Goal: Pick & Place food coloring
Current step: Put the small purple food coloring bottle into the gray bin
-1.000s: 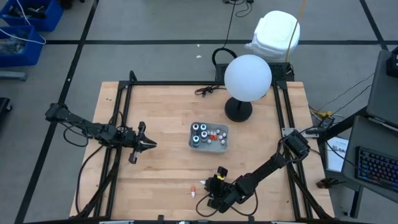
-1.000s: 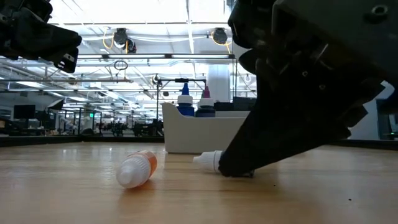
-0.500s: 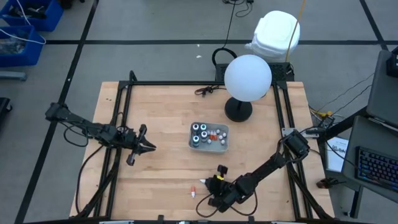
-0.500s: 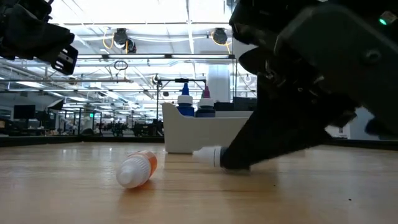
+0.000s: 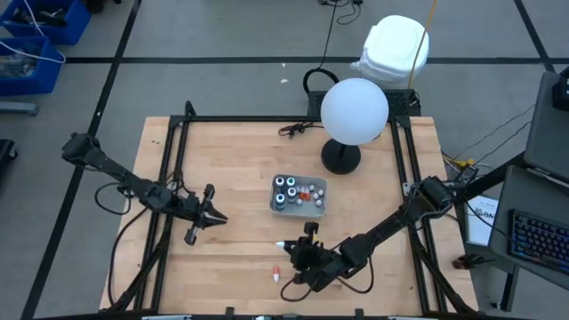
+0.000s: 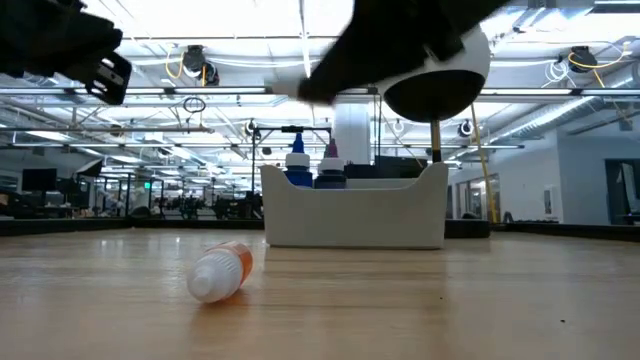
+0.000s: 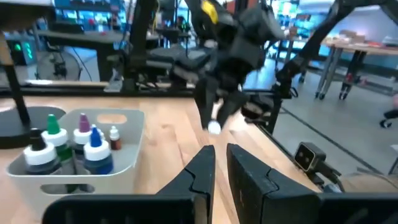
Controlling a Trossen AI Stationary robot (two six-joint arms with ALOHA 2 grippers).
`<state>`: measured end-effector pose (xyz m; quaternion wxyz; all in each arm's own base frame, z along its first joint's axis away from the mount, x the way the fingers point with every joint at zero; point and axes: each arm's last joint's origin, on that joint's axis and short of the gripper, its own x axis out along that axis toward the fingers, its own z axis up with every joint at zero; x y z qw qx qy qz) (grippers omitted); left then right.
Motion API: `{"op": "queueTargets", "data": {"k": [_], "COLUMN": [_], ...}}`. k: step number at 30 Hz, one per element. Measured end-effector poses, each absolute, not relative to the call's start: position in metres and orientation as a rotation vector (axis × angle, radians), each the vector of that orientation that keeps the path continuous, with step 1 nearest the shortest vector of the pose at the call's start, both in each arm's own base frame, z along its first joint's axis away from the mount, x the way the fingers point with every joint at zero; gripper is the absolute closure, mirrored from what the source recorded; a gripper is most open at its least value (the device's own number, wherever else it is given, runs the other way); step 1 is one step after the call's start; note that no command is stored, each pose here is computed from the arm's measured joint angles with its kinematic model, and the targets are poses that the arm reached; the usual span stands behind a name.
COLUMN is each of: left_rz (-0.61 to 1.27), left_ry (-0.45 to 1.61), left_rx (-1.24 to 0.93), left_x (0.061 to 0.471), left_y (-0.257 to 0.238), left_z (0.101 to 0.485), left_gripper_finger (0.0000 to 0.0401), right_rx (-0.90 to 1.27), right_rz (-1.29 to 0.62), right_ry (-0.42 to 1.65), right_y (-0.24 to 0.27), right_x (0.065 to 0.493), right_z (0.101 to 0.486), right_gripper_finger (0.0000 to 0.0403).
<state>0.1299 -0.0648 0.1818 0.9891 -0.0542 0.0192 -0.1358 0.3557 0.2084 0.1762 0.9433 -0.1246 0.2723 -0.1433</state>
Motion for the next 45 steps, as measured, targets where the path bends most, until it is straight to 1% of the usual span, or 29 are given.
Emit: {"op": "queueTargets", "data": {"k": [2, 5, 9, 15, 20, 23, 31, 33, 35, 39, 45], "left_rz": [-0.275, -0.276, -0.275, -0.274, -0.232, -0.212, -0.183, -0.177, -0.167, -0.156, -0.136], "left_ry": [0.065, 0.103, 0.142, 0.135, 0.206, 0.242, 0.232, 0.219, 0.212, 0.212, 0.205], "left_rx": [-0.107, -0.072, -0.024, 0.052, 0.055, 0.067, 0.051, 0.046, 0.035, 0.029, 0.005], "left_x": [0.137, 0.152, 0.175, 0.208, 0.233, 0.246, 0.264, 0.266, 0.267, 0.268, 0.271], "left_y": [-0.07, -0.079, -0.092, -0.109, -0.112, -0.113, -0.112, -0.111, -0.108, -0.105, -0.099], "left_z": [0.187, 0.194, 0.203, 0.229, 0.244, 0.246, 0.254, 0.258, 0.259, 0.259, 0.261], "left_gripper_finger": [0.0354, 0.0354, 0.0354, 0.0354, 0.0349, 0.0317, 0.0169, 0.0144, 0.0131, 0.0132, 0.017], "right_rx": [-0.307, -0.412, -0.561, -0.719, -0.825, -0.857, -0.936, -0.941, -0.941, -0.956, -0.962], "right_rz": [-0.278, -0.325, -0.391, -0.464, -0.517, -0.511, -0.493, -0.493, -0.494, -0.494, -0.487], "right_ry": [0.528, 0.491, 0.471, 0.441, 0.423, 0.409, 0.403, 0.404, 0.405, 0.392, 0.363], "right_y": [0.205, 0.202, 0.199, 0.2, 0.203, 0.205, 0.21, 0.209, 0.209, 0.209, 0.208], "right_x": [0.358, 0.358, 0.357, 0.36, 0.36, 0.361, 0.36, 0.36, 0.361, 0.361, 0.364], "right_z": [0.187, 0.198, 0.207, 0.216, 0.225, 0.228, 0.233, 0.233, 0.233, 0.236, 0.241], "right_gripper_finger": [0.0347, 0.0347, 0.0347, 0.0347, 0.0347, 0.0347, 0.0347, 0.0347, 0.0347, 0.0347, 0.0347]}}
